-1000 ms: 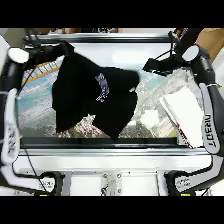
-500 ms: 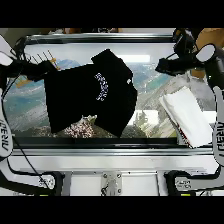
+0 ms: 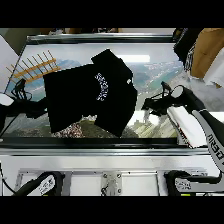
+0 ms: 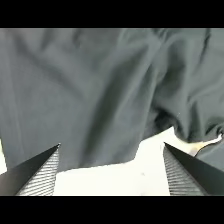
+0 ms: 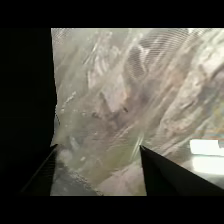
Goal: Fold the clothes and pants, and hang the long-sleeved shirts on hangers.
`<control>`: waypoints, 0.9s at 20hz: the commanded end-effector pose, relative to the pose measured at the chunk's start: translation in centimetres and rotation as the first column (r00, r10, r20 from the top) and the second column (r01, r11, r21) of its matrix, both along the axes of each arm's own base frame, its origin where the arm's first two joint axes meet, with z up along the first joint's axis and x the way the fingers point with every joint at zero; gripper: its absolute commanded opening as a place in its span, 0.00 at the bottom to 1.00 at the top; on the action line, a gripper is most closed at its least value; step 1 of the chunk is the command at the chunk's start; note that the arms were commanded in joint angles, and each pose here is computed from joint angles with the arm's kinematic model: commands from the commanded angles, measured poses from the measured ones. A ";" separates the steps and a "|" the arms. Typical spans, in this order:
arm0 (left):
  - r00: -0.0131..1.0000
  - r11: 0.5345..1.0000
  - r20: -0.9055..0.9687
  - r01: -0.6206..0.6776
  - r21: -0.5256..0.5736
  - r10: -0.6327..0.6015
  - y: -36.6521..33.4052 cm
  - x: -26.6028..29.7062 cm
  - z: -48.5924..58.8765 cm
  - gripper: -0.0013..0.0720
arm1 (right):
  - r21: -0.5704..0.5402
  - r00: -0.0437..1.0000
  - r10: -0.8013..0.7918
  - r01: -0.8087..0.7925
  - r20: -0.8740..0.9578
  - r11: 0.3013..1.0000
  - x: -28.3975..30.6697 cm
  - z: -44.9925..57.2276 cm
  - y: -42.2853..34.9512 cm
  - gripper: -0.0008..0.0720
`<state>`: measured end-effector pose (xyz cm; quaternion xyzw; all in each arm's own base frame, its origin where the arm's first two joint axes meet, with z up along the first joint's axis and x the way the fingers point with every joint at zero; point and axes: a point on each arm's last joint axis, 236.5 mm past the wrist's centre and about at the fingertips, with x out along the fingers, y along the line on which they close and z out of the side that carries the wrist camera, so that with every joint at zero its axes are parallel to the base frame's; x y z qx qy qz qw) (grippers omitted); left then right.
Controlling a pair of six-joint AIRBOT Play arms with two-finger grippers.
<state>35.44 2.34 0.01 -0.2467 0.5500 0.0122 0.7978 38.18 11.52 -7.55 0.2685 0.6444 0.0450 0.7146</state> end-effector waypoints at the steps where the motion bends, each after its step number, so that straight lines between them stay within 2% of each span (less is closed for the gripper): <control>1: 0.996 0.997 0.049 -0.075 0.012 0.074 0.1 -2.1 -0.5 0.93 | 0.079 0.995 -0.098 0.099 -0.014 0.992 -0.6 -3.0 3.4 0.84; 5: 0.989 0.994 0.099 -0.108 0.022 0.106 0.1 -3.0 -0.2 0.93 | 0.116 0.993 -0.114 0.109 0.035 0.987 0.6 -4.0 7.4 0.84; 9: 0.992 0.994 0.072 -0.105 0.015 0.104 -0.1 -3.5 -0.9 0.93 | 0.122 0.989 -0.113 0.101 0.094 0.987 1.8 -4.5 9.8 0.83; 10: 0.992 0.993 0.055 -0.117 0.006 0.116 -0.1 -3.5 -1.3 0.93 | 0.120 0.989 -0.101 0.088 0.108 0.989 2.0 -4.4 10.1 0.73; 12: 0.991 0.991 0.026 -0.134 -0.005 0.134 -0.1 -3.5 -2.2 0.93 | 0.102 0.987 -0.044 0.028 0.158 0.994 2.5 -4.1 10.0 0.13; 13: 0.991 0.991 0.017 -0.134 -0.007 0.134 -0.1 -3.5 -2.5 0.93 | 0.091 0.983 -0.021 0.004 0.184 0.996 2.8 -3.7 9.7 0.03; 16: 0.990 0.990 0.002 -0.142 -0.004 0.142 0.3 -3.9 -2.6 0.93 | 0.065 0.969 -0.041 0.026 0.245 0.998 4.2 -0.8 6.1 0.03; 18: 0.986 0.986 -0.012 -0.168 -0.010 0.168 1.1 -4.8 -2.4 0.93 | -0.017 0.962 -0.045 0.052 0.271 0.999 4.3 1.5 1.5 0.03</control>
